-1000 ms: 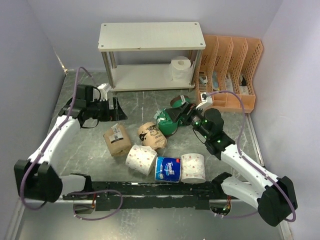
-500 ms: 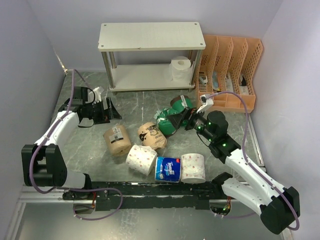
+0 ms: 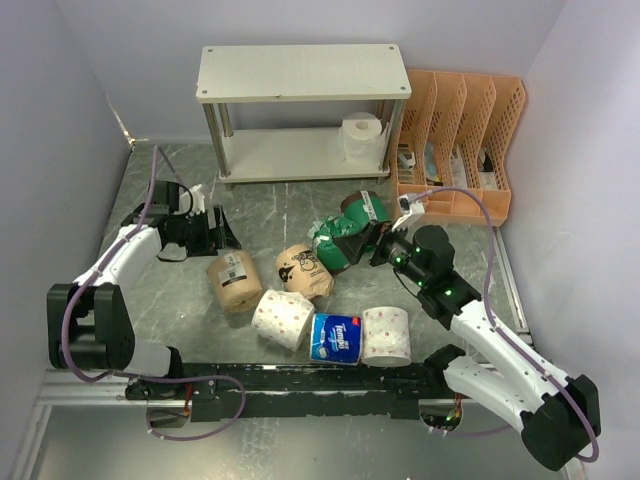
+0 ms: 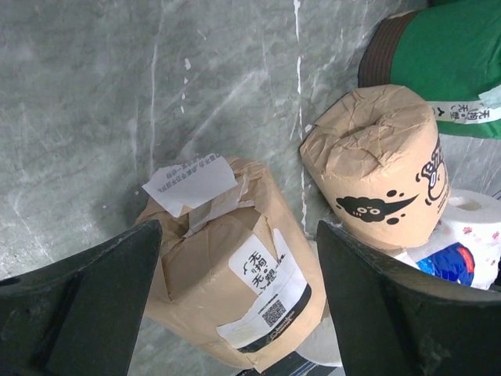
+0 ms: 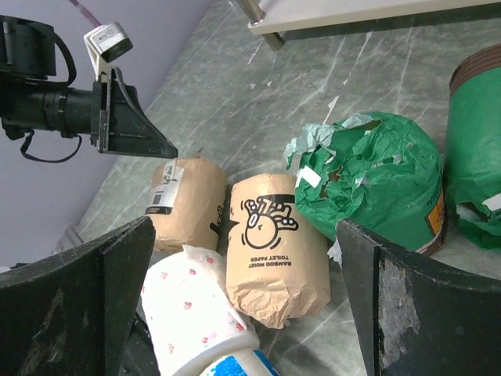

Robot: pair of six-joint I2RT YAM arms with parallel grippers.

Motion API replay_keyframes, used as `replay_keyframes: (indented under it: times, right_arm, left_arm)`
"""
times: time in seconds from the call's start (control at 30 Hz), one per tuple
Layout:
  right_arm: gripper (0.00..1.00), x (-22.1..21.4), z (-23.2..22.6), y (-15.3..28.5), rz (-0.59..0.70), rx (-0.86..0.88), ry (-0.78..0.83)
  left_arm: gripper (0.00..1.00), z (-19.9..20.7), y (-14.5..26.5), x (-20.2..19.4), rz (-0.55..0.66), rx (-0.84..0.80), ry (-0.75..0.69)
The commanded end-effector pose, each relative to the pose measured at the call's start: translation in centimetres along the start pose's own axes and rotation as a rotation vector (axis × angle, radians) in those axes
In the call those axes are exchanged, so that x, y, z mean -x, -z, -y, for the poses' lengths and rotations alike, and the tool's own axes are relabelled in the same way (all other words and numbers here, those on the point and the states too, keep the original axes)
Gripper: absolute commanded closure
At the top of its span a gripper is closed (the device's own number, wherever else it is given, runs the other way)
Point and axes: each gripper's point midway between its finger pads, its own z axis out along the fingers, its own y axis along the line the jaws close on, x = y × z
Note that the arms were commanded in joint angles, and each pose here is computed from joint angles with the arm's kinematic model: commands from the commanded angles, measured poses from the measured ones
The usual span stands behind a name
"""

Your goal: Place and organize the paper towels onto the shelf

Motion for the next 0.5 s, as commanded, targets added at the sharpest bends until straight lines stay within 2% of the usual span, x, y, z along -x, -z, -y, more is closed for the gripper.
replay_keyframes:
  times: [0.0,0.13,0.47]
  right_arm:
    - [0.00,-0.7,0.2,0.5,-0.008,0.004,0.007]
    - [0.00,-1.3,0.4,0.4,-0.023,0.005,-0.004]
    - [0.00,-2.0,0.3,0.6,-0.042,0.014,-0.011]
  left_arm:
    - [0.09,0.1,0.6,-1.0,-0.007,-0.011,-0.010]
    - [0.11,0.3,0.6,-1.7,-0.023,-0.026,-0.007]
    - [0.30,1.1,-1.0,-3.6,-0.126,-0.078,-0.005]
